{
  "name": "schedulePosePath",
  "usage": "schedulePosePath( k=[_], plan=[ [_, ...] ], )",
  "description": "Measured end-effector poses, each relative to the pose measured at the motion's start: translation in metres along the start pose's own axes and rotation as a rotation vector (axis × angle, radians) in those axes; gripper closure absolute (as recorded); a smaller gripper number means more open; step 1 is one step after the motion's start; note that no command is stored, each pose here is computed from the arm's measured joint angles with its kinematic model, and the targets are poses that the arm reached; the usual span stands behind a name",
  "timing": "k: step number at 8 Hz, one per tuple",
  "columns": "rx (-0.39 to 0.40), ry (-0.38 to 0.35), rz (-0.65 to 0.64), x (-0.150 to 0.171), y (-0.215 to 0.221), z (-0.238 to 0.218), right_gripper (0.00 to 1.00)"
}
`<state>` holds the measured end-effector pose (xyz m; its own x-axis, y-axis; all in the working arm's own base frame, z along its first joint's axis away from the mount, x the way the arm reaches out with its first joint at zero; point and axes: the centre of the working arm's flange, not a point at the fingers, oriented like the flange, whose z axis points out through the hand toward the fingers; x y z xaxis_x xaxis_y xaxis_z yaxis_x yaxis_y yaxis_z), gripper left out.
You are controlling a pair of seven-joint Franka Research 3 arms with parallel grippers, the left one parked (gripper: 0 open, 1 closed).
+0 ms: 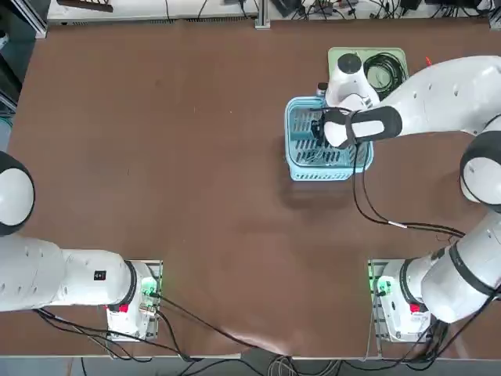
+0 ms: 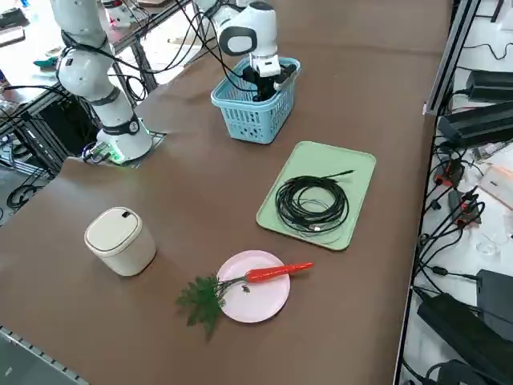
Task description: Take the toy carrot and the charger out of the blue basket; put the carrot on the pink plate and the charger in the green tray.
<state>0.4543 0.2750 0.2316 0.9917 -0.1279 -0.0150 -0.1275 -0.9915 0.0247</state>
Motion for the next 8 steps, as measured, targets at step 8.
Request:
schedulePosePath(
  k=[8],
  plan=[
    [-0.023,0.010,0.006,0.006,-0.013,-0.132,0.97]
  ],
)
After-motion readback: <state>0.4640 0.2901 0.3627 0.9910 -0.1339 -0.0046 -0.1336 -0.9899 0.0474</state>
